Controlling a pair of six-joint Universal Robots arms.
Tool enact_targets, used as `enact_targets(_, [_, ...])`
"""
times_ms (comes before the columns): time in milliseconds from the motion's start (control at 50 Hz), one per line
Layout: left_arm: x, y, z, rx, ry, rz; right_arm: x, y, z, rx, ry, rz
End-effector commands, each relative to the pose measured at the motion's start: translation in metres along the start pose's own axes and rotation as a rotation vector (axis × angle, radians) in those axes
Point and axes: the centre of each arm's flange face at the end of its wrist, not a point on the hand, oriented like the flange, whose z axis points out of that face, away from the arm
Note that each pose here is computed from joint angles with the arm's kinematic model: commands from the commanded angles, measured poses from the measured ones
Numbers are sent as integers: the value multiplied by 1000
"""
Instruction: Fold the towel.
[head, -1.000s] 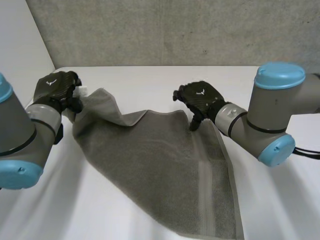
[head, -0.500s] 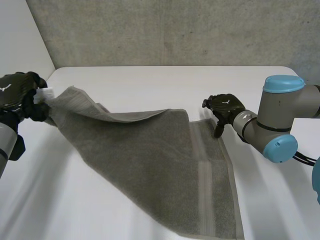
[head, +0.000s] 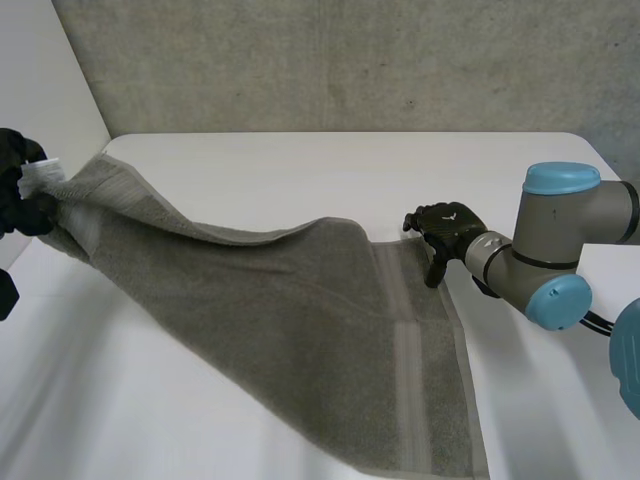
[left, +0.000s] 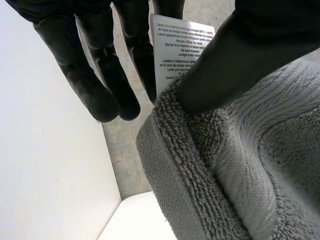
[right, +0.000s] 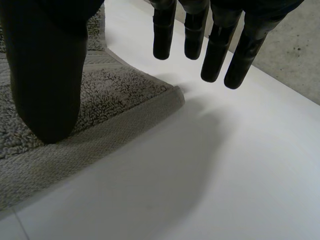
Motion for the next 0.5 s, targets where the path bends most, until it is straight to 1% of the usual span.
enact_targets(20, [0, -1, 1, 4, -1, -11, 1, 2, 3, 0, 5, 1])
enact_targets(340, [0, -2, 2, 13, -1, -10, 0, 3, 2, -11, -9, 5])
enact_targets(500, [0, -3, 3, 14, 0, -11, 2, -9, -2, 16, -1, -1])
